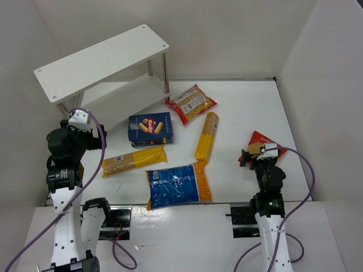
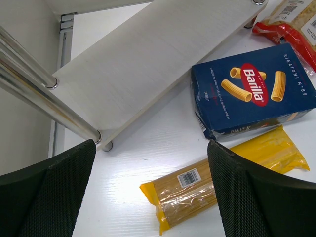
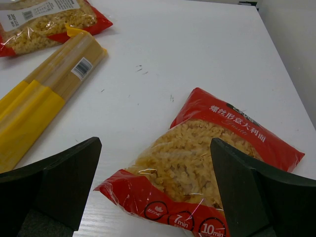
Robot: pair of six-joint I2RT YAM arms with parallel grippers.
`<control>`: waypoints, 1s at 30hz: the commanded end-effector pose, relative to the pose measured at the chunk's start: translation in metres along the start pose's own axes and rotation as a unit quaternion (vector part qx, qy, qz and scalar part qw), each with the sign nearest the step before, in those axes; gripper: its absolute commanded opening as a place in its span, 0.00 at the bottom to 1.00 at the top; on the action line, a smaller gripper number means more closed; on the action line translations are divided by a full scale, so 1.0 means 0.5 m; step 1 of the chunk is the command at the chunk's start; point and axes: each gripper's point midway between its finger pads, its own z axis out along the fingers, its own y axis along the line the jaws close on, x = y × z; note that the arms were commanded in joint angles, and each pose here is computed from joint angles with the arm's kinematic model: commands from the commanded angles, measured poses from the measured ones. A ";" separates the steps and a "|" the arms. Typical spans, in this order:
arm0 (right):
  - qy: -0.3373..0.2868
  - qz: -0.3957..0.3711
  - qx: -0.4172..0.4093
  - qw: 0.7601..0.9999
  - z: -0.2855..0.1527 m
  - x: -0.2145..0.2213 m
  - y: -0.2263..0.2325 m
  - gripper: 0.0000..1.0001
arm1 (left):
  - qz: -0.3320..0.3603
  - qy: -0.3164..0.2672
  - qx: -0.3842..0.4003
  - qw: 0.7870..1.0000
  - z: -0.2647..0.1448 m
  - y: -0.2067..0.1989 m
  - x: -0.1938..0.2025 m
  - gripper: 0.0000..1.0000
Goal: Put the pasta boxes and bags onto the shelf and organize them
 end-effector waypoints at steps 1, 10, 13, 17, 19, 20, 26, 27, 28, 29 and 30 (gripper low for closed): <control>-0.037 0.004 0.000 0.999 0.003 -0.012 0.001 1.00 | 0.007 -0.013 -0.001 1.000 0.002 0.003 -0.018 0.99; -0.037 0.004 0.000 0.999 0.003 -0.012 0.001 1.00 | 0.007 -0.013 -0.001 1.000 0.006 0.004 -0.019 0.99; -0.048 -0.006 -0.009 0.999 0.002 -0.028 0.006 1.00 | 0.007 -0.013 -0.001 1.000 0.006 0.004 -0.019 0.99; -0.145 -0.048 -0.037 0.988 -0.027 -0.179 0.021 1.00 | 0.007 0.002 0.006 1.000 0.016 0.003 -0.009 0.99; -0.230 -0.030 -0.009 0.973 -0.070 -0.306 0.004 1.00 | 0.005 0.005 0.016 1.000 0.015 -0.005 -0.006 0.99; -0.246 -0.013 0.004 0.969 -0.085 -0.336 -0.006 1.00 | 0.009 0.009 0.017 1.000 0.019 -0.003 -0.002 0.99; -0.255 -0.018 -0.056 0.965 -0.156 -0.481 0.034 1.00 | 0.017 0.025 0.045 0.999 0.025 -0.018 0.007 0.99; -0.261 -0.022 -0.068 0.963 -0.177 -0.525 0.041 1.00 | 0.019 0.036 0.053 0.998 0.027 -0.022 0.017 0.99; -0.222 -0.014 -0.073 0.972 -0.143 -0.517 0.040 1.00 | 0.015 0.049 0.061 0.997 0.031 -0.026 0.026 0.99; -0.187 -0.011 -0.085 0.979 -0.130 -0.502 0.047 1.00 | 0.022 0.047 0.072 0.996 0.034 -0.035 0.020 0.99; -0.184 -0.019 -0.098 0.978 -0.136 -0.528 0.054 1.00 | 0.025 0.058 0.075 0.995 0.035 -0.035 0.031 0.99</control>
